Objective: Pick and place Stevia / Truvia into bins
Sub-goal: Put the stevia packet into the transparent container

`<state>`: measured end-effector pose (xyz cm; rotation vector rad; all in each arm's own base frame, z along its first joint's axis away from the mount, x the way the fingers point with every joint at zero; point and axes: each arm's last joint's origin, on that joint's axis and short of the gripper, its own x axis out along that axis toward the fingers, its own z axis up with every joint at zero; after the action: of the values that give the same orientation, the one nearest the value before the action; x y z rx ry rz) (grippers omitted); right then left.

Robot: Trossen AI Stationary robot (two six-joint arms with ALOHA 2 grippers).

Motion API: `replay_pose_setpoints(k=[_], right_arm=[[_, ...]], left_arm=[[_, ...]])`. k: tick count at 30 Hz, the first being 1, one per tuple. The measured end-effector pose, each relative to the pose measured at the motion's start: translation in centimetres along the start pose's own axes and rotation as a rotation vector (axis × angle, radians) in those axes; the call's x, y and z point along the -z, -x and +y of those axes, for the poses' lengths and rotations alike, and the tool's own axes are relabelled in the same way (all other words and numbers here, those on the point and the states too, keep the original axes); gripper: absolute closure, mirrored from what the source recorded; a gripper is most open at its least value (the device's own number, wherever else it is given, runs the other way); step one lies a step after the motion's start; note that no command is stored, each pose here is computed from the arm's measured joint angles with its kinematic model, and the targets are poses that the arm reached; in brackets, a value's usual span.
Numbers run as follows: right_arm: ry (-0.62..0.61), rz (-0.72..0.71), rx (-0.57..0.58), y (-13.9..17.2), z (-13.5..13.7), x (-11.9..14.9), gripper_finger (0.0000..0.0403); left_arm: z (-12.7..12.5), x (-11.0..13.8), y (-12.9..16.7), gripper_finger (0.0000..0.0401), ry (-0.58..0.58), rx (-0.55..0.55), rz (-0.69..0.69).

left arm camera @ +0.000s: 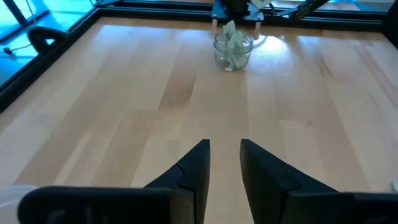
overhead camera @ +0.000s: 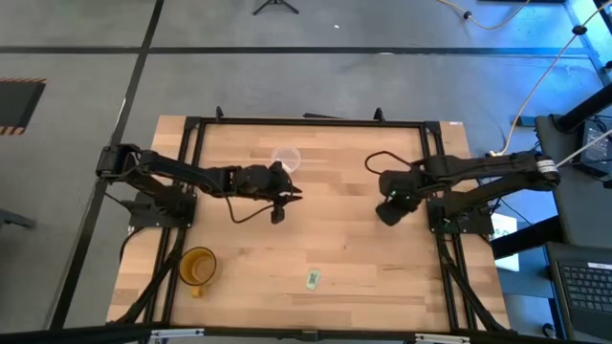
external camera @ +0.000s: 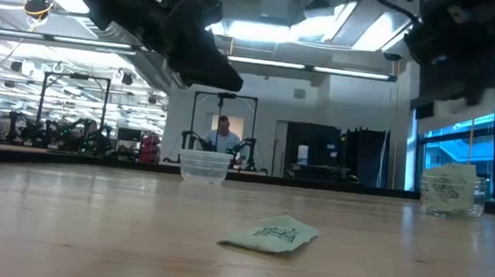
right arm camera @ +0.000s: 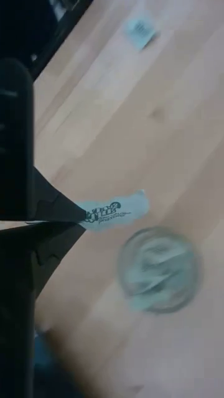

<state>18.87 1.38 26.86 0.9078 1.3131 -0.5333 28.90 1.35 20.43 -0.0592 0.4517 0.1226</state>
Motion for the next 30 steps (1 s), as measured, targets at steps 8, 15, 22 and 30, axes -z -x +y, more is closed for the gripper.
replay_pose_setpoints(k=[8, 15, 22, 30], right_arm=[[0.007, 0.195, 0.036, -0.8, -0.4, 0.0, 0.0401], [0.020, 0.151, 0.157, -2.0, -0.7, -1.5, 0.0401], [0.091, 0.188, 0.245, -4.2, -0.4, -3.0, 0.0401], [0.120, 0.189, 0.320, -6.3, 0.1, -3.9, 0.0401]], left_arm=[[0.8, -0.1, 0.0, 0.0317, 0.010, -0.026, -0.001], [1.1, -0.1, 0.0, 0.0317, 0.014, -0.035, -0.005], [1.0, -0.1, 0.0, 0.0319, 0.032, -0.031, -0.005], [1.0, -0.1, 0.0, 0.0319, 0.035, -0.031, -0.004]])
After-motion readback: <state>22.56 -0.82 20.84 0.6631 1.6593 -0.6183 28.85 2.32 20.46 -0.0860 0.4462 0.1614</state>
